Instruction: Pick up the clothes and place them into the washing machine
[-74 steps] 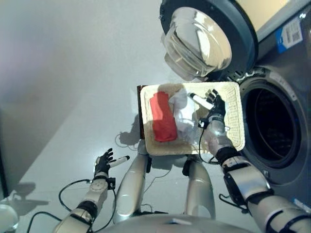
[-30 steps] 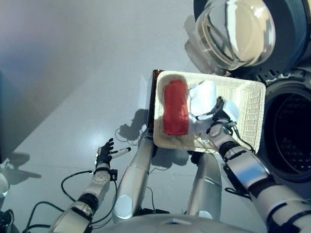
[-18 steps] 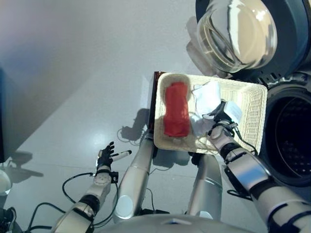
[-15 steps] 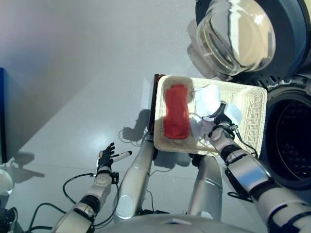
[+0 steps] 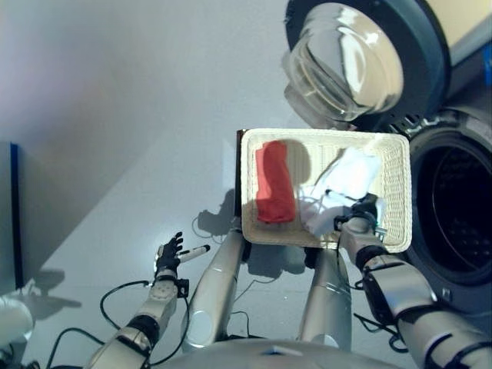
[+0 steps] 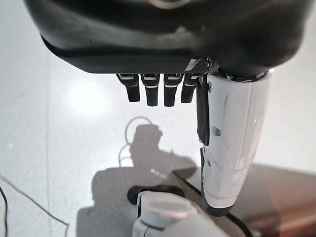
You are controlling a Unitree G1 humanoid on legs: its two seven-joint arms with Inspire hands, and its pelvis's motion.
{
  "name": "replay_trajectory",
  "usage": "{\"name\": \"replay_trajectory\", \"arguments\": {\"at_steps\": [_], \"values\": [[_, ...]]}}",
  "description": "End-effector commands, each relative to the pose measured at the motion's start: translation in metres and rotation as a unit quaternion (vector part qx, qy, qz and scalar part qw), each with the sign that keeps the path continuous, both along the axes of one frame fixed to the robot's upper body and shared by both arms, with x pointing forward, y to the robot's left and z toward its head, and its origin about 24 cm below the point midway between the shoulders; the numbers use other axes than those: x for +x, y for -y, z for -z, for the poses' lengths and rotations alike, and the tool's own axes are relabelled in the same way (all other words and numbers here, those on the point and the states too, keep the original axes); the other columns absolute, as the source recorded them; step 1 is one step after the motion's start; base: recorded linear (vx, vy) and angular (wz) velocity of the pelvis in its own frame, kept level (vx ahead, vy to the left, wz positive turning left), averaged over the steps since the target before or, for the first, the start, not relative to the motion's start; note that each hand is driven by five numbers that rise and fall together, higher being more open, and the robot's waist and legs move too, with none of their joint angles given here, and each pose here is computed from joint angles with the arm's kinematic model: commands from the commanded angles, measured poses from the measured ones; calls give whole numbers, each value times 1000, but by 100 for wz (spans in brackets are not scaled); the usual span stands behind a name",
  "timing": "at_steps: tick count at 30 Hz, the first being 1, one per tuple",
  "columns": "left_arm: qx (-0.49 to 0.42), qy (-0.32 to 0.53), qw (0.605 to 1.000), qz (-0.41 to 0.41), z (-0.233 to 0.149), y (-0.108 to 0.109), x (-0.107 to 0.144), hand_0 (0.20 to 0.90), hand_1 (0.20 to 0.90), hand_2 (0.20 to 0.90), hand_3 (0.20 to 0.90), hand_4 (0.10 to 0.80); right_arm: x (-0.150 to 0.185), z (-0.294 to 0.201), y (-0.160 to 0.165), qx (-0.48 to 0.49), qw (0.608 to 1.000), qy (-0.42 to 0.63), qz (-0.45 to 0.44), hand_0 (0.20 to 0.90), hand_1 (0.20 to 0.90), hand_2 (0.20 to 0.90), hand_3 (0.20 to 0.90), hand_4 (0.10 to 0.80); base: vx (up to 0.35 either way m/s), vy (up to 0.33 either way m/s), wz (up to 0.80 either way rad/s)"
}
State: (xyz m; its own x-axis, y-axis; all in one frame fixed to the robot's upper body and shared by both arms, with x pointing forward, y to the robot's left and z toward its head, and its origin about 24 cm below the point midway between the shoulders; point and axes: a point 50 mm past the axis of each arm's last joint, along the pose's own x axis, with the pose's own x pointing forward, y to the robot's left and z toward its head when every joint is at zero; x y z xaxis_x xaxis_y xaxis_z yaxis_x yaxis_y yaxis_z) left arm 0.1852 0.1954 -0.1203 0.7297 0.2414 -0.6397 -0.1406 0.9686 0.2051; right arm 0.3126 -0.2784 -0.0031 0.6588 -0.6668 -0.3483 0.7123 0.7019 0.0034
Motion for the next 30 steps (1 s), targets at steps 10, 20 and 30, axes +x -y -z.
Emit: {"name": "replay_trajectory", "arguments": {"at_steps": [10, 20, 30], "values": [[-28, -20, 998, -57, 9, -17, -18, 900, 900, 900, 900, 800, 5, -54, 51, 248, 885, 332, 212, 200, 200, 200, 200, 300, -17, 61, -44], [-41, -25, 997, -53, 12, -14, -27, 900, 900, 900, 900, 800, 18, -143, 92, 147, 887, 399, 182, 200, 200, 200, 200, 300, 11, 13, -22], [-26, -30, 998, -53, 12, -24, -33, 900, 900, 900, 900, 800, -1, -288, 130, -27, 852, 496, 166, 200, 200, 200, 200, 300, 12, -17, -4]]}}
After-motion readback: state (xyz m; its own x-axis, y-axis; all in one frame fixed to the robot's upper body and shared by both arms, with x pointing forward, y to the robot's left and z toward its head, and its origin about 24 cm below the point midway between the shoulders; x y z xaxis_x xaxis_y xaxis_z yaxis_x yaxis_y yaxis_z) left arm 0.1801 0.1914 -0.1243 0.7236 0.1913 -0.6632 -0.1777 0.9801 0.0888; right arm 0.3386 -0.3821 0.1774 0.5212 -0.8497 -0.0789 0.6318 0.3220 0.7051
